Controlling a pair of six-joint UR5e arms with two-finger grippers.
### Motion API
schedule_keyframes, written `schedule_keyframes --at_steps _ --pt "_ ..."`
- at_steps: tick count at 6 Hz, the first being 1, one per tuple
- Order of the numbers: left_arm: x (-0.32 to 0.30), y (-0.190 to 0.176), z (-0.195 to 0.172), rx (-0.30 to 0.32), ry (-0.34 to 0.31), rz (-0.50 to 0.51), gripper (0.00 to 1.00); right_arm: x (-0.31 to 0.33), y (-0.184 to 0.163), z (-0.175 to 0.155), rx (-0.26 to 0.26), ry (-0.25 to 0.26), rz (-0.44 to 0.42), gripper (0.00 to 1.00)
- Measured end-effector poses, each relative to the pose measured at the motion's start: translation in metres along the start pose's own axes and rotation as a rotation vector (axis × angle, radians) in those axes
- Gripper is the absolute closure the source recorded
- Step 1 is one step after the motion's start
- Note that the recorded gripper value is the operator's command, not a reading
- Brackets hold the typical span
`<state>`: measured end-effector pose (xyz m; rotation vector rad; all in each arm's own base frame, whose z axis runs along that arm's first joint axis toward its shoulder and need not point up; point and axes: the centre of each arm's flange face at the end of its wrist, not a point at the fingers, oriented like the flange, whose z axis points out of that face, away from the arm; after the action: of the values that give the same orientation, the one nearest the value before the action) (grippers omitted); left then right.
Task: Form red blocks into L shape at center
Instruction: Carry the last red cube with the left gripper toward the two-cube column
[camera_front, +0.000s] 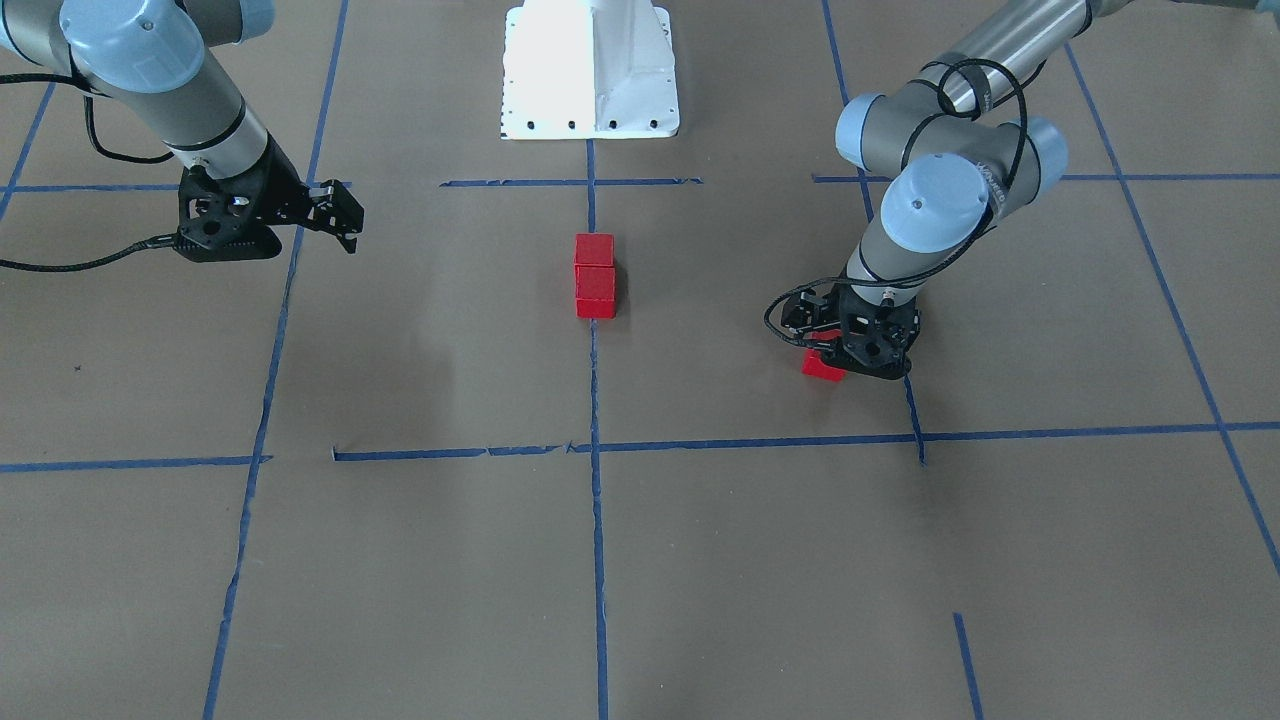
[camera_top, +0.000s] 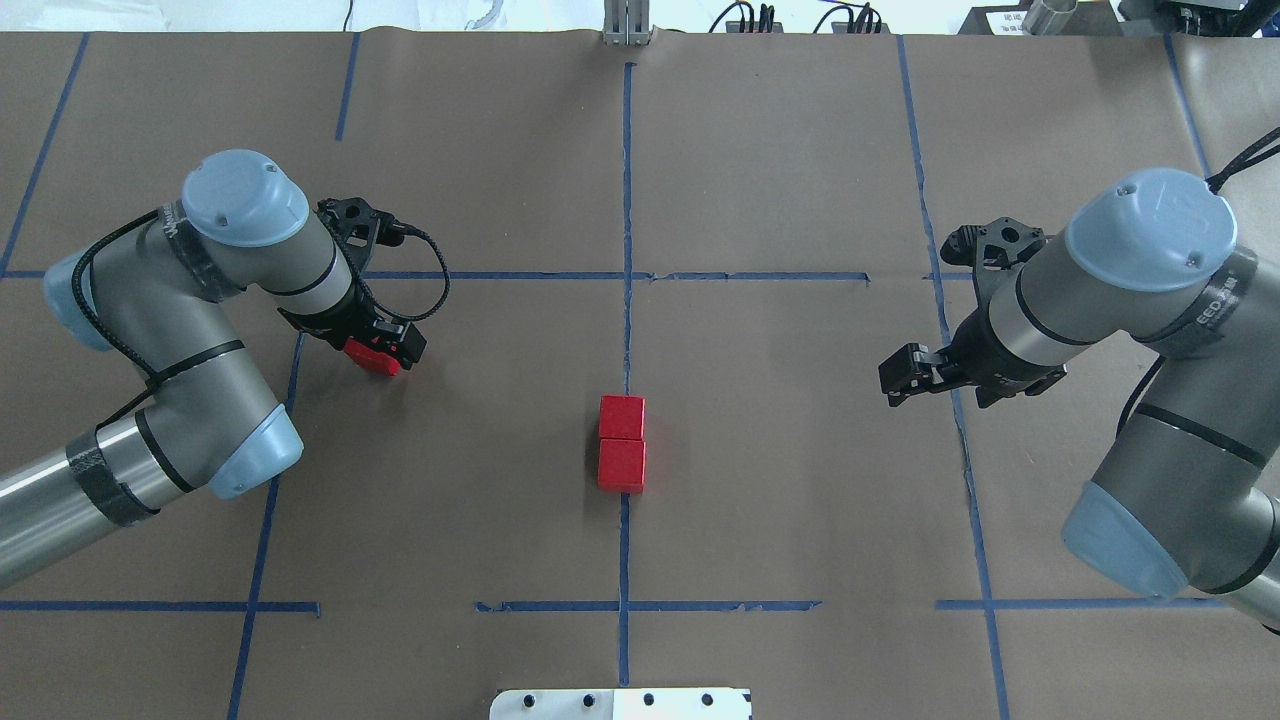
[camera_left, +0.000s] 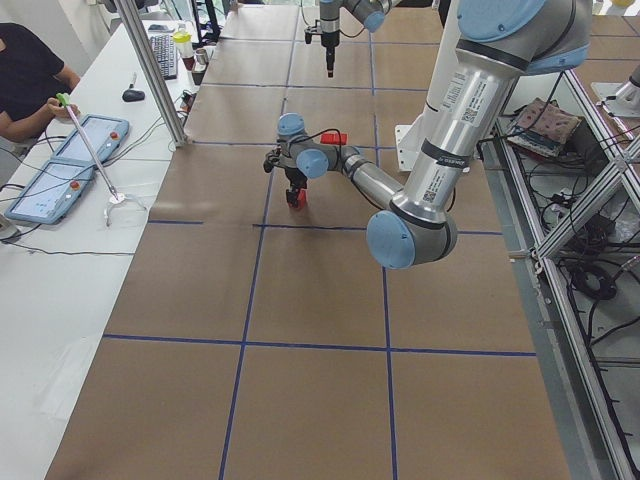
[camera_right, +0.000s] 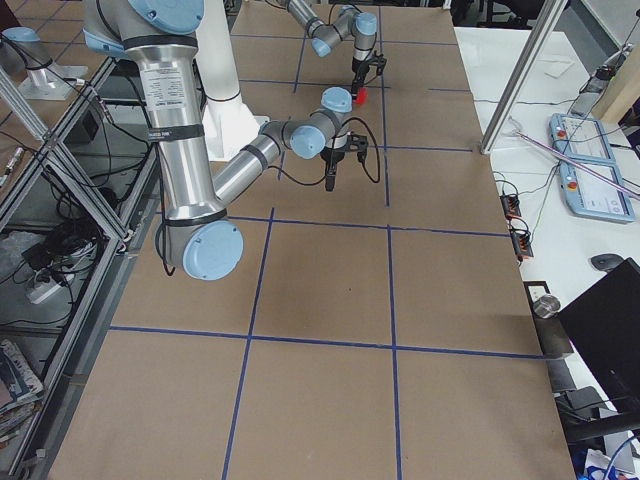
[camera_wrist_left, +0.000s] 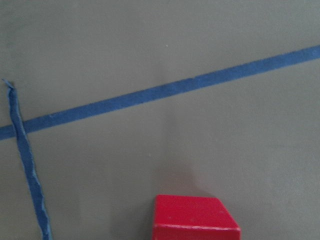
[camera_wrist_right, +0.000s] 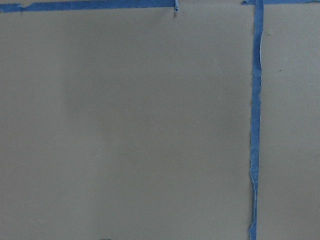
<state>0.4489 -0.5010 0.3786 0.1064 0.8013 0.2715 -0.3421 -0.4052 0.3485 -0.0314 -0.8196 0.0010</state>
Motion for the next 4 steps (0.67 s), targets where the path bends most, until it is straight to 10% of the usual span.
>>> schedule_keyframes --at_steps 1,4 --pt "0.006 -0.004 -0.004 0.026 -0.001 0.009 1.00 0.001 0.000 0.000 0.000 0.001 0.001 0.00" --pt "0.047 -0.033 -0.046 0.166 0.004 -0.158 1.00 0.001 0.001 -0.003 0.003 -0.004 0.000 0.00"
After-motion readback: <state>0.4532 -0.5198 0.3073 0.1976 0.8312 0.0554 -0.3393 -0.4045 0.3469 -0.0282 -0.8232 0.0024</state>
